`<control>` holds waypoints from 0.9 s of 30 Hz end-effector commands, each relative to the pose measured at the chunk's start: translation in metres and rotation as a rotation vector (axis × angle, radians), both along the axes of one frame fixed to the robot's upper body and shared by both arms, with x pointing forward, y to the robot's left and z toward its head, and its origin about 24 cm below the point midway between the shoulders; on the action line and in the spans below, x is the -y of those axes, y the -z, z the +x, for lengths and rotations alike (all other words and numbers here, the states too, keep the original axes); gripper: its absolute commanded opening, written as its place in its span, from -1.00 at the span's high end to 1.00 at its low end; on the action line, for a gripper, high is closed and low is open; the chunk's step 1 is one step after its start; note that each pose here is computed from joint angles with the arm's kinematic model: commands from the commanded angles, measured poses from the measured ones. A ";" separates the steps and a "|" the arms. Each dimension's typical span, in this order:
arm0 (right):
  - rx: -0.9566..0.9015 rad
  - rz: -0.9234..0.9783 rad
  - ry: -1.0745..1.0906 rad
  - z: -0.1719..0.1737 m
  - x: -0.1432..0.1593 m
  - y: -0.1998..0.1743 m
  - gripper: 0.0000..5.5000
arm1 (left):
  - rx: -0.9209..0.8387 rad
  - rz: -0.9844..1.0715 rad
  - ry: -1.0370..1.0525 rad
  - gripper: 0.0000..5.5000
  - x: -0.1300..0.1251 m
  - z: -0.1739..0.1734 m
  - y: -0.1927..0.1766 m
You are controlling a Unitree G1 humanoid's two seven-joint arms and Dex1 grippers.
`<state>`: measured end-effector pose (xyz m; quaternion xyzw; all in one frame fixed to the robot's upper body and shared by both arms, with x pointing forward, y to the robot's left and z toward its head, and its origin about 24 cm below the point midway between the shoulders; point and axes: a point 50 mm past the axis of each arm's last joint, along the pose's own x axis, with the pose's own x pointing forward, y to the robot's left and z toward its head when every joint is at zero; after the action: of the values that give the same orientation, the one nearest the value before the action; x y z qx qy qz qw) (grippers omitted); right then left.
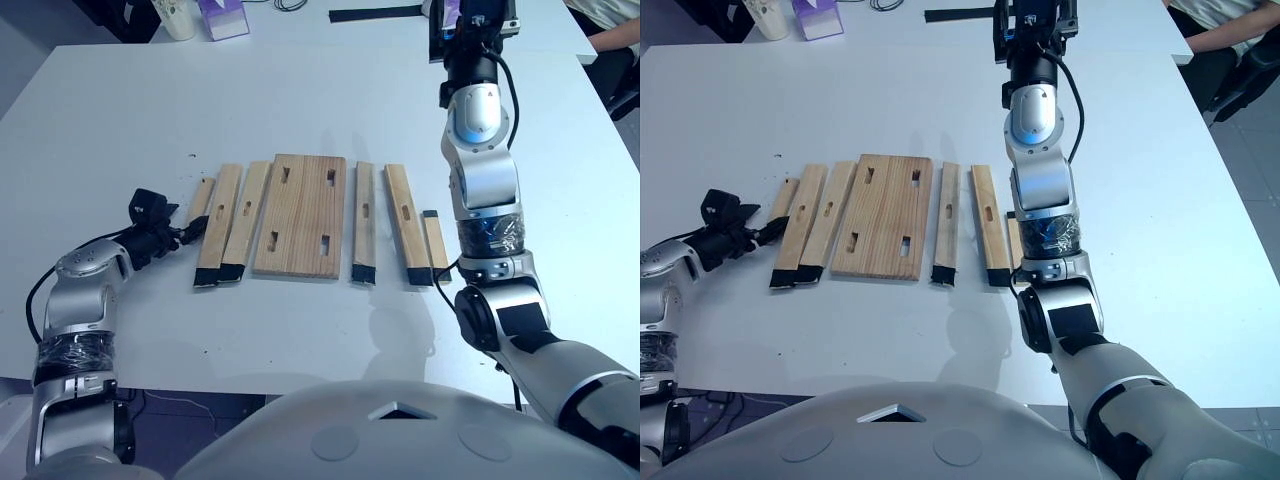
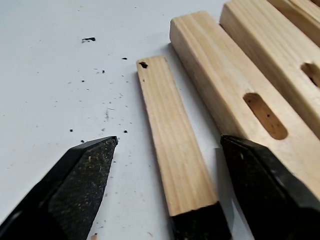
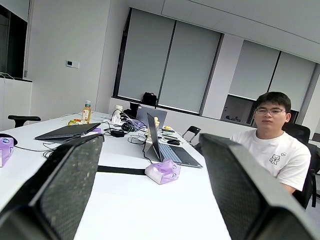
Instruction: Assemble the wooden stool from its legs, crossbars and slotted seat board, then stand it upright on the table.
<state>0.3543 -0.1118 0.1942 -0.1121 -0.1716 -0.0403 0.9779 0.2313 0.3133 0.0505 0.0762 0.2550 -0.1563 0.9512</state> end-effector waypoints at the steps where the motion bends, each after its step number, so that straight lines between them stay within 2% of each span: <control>1: 0.009 -0.004 -0.005 0.001 -0.002 -0.003 -0.29 | -0.027 0.044 -0.042 -0.40 -0.004 -0.003 0.001; 4: 0.009 -0.007 -0.007 0.001 -0.002 -0.003 -0.29 | -0.054 0.052 -0.070 -0.40 -0.007 -0.006 0.007; 6: 0.009 -0.009 -0.008 0.001 -0.002 -0.003 -0.29 | -0.071 0.051 -0.069 -0.32 -0.007 -0.009 0.010; 15: 0.001 -0.009 -0.012 -0.002 -0.003 0.000 -0.29 | -0.120 0.024 -0.061 0.21 0.003 -0.021 0.017; 20: -0.010 -0.005 -0.015 -0.004 -0.003 0.004 -0.29 | -0.142 0.058 -0.065 0.49 -0.001 -0.024 0.019; 27: -0.065 0.025 -0.091 -0.002 -0.010 0.004 -0.29 | -0.064 0.087 -0.055 0.53 0.001 -0.013 0.001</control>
<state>0.3520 -0.1083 0.1889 -0.1131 -0.1599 -0.0213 0.9804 0.2183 0.3098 0.0474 0.0855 0.2848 -0.1328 0.9455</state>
